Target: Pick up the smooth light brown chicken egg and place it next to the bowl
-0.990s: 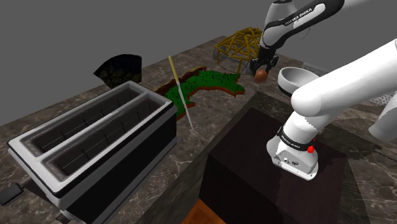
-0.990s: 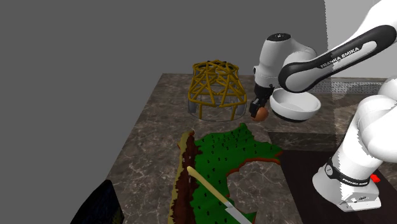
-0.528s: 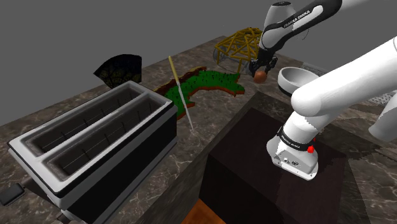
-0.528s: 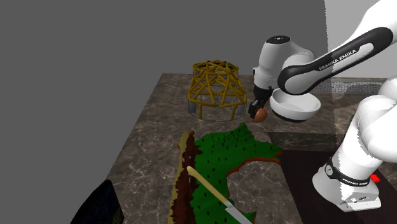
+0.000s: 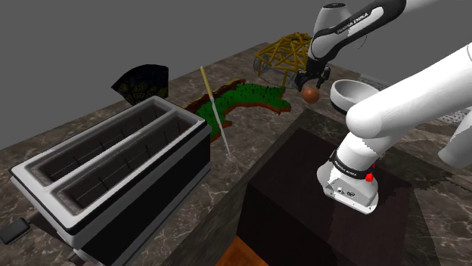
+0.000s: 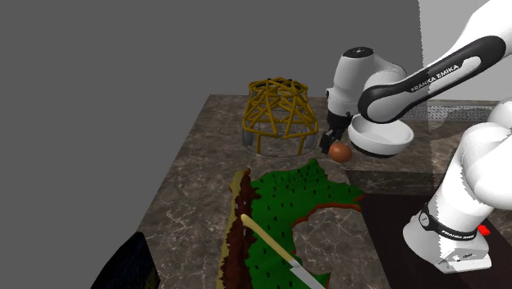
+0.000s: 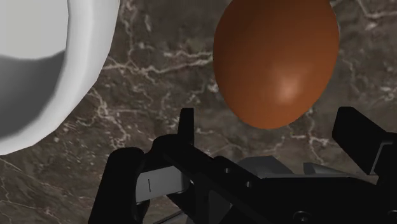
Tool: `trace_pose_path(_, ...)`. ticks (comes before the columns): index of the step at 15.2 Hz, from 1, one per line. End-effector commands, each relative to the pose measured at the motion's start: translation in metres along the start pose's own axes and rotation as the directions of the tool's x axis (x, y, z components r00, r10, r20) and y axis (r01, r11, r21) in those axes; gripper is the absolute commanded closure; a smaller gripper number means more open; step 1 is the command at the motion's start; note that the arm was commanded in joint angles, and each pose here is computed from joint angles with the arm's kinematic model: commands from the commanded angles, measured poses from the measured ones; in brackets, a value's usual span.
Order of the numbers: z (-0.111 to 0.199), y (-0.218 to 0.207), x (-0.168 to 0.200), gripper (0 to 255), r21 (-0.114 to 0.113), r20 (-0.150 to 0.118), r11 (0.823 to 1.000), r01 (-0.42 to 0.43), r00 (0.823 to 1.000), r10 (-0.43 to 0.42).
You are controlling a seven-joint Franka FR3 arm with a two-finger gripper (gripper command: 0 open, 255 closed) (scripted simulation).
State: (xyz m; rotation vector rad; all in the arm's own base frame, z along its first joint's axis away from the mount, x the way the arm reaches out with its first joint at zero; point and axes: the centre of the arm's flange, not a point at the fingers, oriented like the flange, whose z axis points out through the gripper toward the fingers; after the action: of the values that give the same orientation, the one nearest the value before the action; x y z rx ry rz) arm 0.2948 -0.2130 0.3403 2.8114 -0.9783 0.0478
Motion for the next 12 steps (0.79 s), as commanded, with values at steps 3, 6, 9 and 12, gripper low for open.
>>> trace_pose_path(3,-0.039,0.0,-0.001,0,0.0,0.0,1.0,0.0,1.0,0.0)
trace_pose_path(6,-0.05,0.0,-0.001,0,0.0,0.0,1.0,0.0,1.0,0.0)
trace_pose_path(9,-0.05,0.0,-0.001,0,0.0,0.0,1.0,0.0,1.0,0.0)
trace_pose_path(12,-0.05,0.0,-0.001,0,0.0,0.0,1.0,0.0,1.0,0.0)
